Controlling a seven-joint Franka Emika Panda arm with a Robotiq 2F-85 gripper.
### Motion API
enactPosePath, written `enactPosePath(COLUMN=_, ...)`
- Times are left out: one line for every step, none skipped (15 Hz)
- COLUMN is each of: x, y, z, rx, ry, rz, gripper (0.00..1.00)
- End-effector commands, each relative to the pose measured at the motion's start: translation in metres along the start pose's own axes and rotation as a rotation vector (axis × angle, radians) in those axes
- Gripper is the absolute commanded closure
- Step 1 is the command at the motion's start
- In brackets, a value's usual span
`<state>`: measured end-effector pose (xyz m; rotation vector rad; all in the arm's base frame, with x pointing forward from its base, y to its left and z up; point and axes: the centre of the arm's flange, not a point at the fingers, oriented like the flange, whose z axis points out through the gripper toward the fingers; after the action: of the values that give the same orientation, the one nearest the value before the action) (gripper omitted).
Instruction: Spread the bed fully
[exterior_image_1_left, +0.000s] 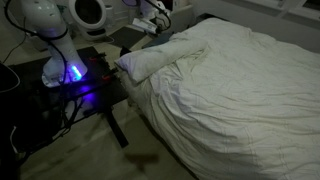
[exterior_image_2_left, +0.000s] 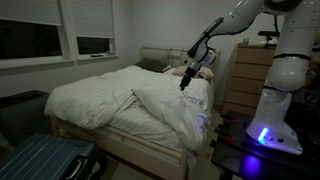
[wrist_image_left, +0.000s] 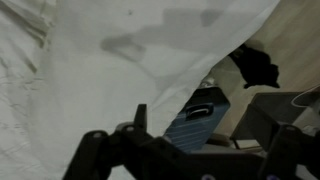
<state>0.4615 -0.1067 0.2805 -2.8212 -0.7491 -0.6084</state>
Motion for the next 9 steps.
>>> enactPosePath(x=0.003, y=0.035, z=0.033, rx=-0.121, ry=0.049, rz=0.092, gripper=0.00)
enactPosePath(x=0.003, y=0.044, z=0.041, rx=-0.152, ry=0.038, rz=0.130, gripper=0.00)
enactPosePath(x=0.002, y=0.052, z=0.048, rx=-0.184, ry=0.028, rz=0.167, gripper=0.00)
enactPosePath(x=-0.001, y=0.061, z=0.056, rx=-0.211, ry=0.012, rz=0.203, gripper=0.00)
enactPosePath(x=-0.003, y=0.068, z=0.066, rx=-0.228, ry=0.000, rz=0.226, gripper=0.00)
enactPosePath(x=-0.007, y=0.075, z=0.075, rx=-0.238, ry=-0.017, rz=0.258, gripper=0.00)
enactPosePath(x=-0.010, y=0.082, z=0.085, rx=-0.238, ry=-0.044, rz=0.297, gripper=0.00)
enactPosePath(x=-0.015, y=0.089, z=0.097, rx=-0.234, ry=-0.072, rz=0.343, gripper=0.00)
enactPosePath(x=-0.021, y=0.094, z=0.108, rx=-0.230, ry=-0.093, rz=0.386, gripper=0.00)
